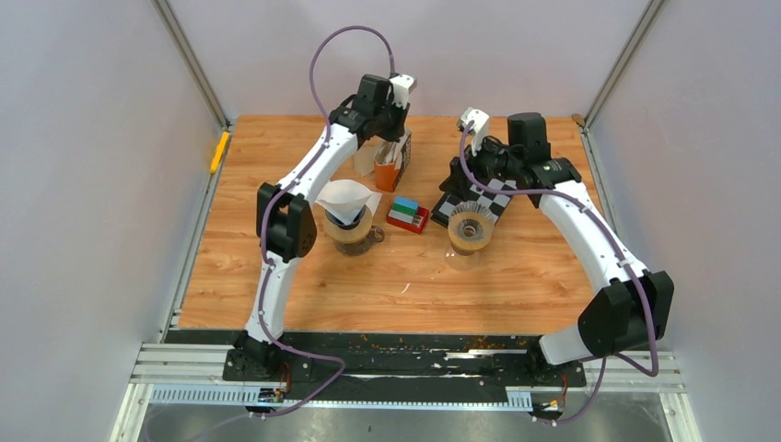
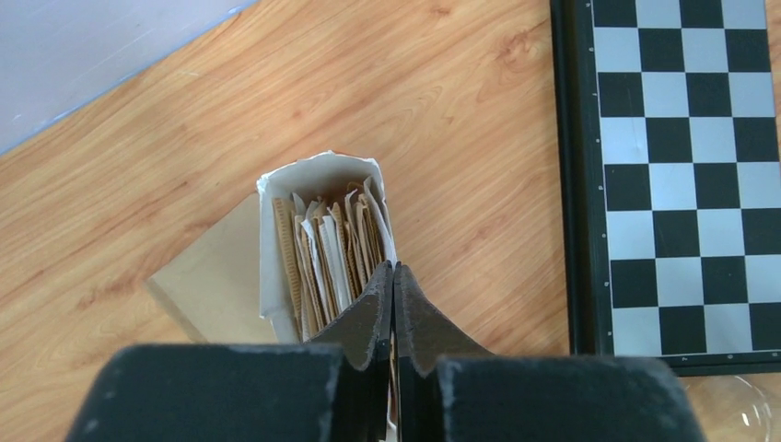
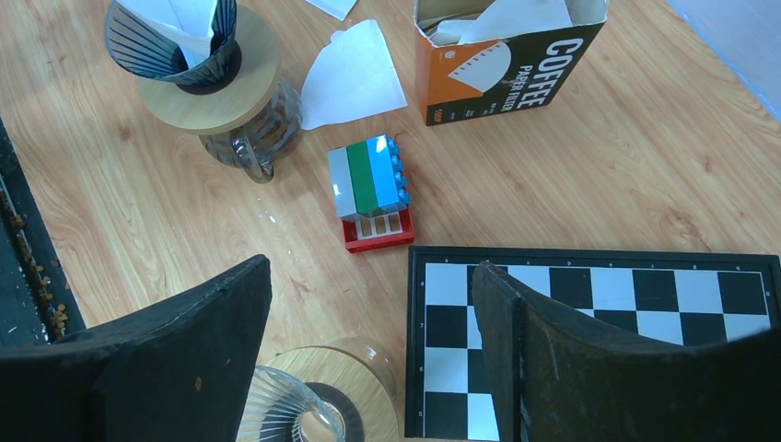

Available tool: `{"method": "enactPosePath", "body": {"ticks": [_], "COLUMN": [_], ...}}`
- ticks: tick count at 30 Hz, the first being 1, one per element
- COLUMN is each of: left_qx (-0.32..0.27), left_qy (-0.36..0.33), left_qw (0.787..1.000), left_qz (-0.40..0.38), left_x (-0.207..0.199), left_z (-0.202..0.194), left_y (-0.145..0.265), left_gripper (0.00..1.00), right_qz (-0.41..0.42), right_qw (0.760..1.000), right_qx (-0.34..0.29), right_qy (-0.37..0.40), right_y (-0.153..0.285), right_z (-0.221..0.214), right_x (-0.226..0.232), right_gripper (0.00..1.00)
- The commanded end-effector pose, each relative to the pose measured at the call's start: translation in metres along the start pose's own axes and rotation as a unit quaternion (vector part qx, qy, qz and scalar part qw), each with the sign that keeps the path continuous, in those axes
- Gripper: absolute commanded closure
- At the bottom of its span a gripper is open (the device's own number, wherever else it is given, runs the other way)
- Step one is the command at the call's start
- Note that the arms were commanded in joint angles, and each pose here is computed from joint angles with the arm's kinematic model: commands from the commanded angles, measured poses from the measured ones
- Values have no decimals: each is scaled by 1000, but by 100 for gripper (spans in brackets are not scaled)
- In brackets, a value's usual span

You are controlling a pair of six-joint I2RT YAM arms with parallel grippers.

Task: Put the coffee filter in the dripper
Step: Pick up the coffee filter from the coffee filter holder.

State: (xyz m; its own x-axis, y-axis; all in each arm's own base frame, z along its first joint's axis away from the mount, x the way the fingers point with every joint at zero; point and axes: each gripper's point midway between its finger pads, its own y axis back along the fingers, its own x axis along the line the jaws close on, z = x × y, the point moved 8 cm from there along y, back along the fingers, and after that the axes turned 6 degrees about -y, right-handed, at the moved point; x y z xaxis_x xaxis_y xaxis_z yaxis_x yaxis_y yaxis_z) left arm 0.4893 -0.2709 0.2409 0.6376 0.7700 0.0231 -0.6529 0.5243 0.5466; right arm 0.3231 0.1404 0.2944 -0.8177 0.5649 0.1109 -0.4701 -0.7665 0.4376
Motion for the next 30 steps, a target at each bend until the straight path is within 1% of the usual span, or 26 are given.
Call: {"method": "enactPosePath", "body": {"ticks": [1, 3, 6, 11, 18, 21, 24, 30], "left_qx": [-42, -49, -75, -114, -159, -173, -174, -170], "left_qy": [3, -1, -9, -21, -53, -87, -112, -132], "left_qw": [999, 999, 997, 993, 983, 974, 963, 943], "left_qz": [-10, -10, -9, -18, -70, -114, -175, -252], "left_x": [-2, -2, -3, -9, -29, -42, -58, -82], "left_z": [26, 34, 52, 80, 104, 105, 96, 73], "left_y": [10, 18, 37, 81, 160, 195, 225, 272], "left_gripper": [100, 100, 100, 100, 100, 100, 100, 100], "right_qz": [-10, -12, -16, -25, -43, -38, -21, 32], "right_qw": [1000, 999, 999, 999, 994, 992, 989, 978], "right_qx": [-23, -26, -30, -39, -69, -82, -89, -113], "right_qy": [17, 19, 22, 29, 69, 94, 118, 174], "right_y": [14, 16, 20, 27, 50, 61, 69, 85], "right_z": [12, 14, 18, 27, 47, 60, 70, 86], "right_x": [5, 6, 8, 10, 19, 25, 32, 52], "right_gripper": [21, 21, 21, 20, 20, 19, 19, 14]}}
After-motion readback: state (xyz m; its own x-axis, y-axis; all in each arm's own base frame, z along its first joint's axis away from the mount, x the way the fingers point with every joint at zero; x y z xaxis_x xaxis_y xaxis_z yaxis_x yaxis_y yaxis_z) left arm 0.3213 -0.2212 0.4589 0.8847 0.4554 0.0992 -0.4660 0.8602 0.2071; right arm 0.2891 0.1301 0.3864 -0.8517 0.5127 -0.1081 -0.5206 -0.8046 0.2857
